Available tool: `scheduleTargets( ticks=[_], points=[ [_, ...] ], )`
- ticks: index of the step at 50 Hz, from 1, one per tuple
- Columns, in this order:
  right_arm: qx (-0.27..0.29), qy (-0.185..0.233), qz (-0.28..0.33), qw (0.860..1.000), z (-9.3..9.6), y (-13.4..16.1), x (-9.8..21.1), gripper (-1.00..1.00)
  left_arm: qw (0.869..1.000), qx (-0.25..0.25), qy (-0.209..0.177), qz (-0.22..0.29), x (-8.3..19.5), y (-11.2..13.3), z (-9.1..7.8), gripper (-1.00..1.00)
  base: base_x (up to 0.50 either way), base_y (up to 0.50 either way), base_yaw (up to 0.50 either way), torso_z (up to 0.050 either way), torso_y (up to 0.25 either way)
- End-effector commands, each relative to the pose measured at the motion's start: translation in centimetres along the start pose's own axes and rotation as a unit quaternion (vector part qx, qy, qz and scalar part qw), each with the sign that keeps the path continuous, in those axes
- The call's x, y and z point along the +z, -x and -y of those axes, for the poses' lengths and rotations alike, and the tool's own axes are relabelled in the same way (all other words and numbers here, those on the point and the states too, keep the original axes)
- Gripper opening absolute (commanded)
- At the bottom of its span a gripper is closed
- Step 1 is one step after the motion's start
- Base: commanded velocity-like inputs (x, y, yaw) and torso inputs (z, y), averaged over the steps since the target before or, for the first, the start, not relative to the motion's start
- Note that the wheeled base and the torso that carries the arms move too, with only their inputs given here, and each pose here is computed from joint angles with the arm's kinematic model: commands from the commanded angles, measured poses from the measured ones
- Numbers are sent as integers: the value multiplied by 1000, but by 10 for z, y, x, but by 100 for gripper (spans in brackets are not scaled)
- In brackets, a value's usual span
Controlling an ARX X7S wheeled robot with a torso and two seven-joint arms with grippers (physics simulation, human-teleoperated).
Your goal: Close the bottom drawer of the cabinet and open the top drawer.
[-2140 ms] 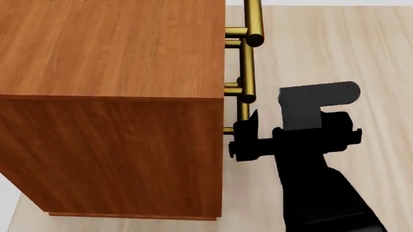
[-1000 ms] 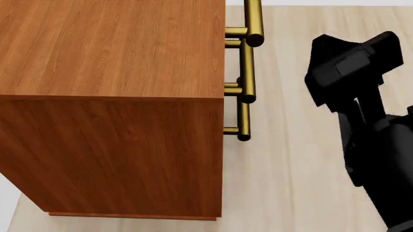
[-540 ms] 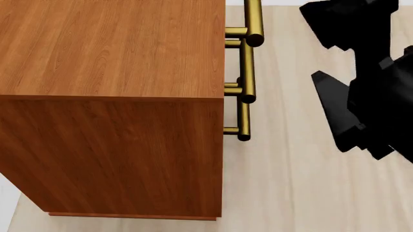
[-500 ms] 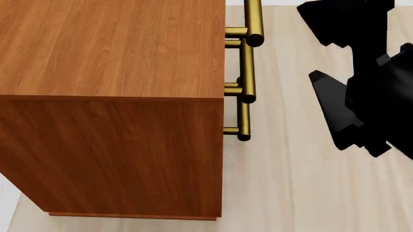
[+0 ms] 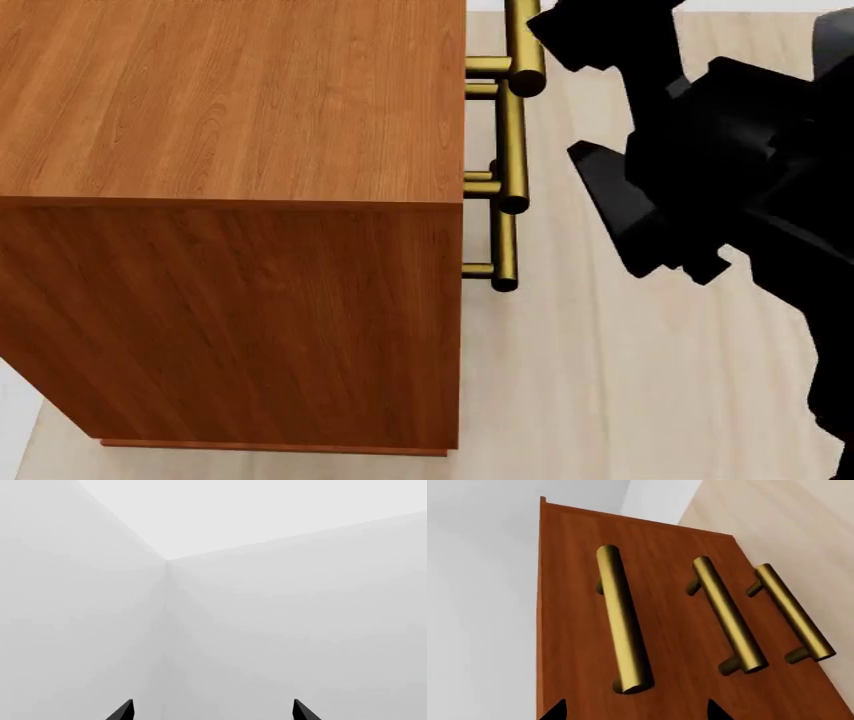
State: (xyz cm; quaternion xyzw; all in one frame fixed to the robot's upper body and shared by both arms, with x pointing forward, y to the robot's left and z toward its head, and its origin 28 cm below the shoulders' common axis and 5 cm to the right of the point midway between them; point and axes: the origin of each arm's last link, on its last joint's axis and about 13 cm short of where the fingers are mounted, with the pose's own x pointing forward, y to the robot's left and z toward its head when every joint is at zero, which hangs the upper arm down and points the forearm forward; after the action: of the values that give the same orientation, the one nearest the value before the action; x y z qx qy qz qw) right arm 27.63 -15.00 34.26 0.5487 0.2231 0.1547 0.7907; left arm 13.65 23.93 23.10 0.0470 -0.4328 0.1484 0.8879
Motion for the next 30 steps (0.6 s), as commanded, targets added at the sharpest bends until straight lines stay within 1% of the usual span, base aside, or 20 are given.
scheduleTargets(
  ticks=[1, 17, 21, 30],
  points=[
    [-12, 11, -11, 1000, -3, -13, -2, 100, 1000, 0, 1, 1, 0, 0, 0, 100, 0, 0, 0, 0, 0],
    [-23, 18, -10, 1000, -5, -26, 3, 100, 1000, 0, 1, 1, 0, 0, 0, 100, 0, 0, 0, 0, 0],
    [-26, 25, -11, 999, -7, -31, 2, 100, 1000, 1, 0, 1, 0, 0, 0, 100, 0, 0, 0, 0, 0],
    [-24, 31, -14, 999, -8, -33, 1, 100, 1000, 0, 0, 1, 0, -1, 0, 100, 0, 0, 0, 0, 0]
  ],
)
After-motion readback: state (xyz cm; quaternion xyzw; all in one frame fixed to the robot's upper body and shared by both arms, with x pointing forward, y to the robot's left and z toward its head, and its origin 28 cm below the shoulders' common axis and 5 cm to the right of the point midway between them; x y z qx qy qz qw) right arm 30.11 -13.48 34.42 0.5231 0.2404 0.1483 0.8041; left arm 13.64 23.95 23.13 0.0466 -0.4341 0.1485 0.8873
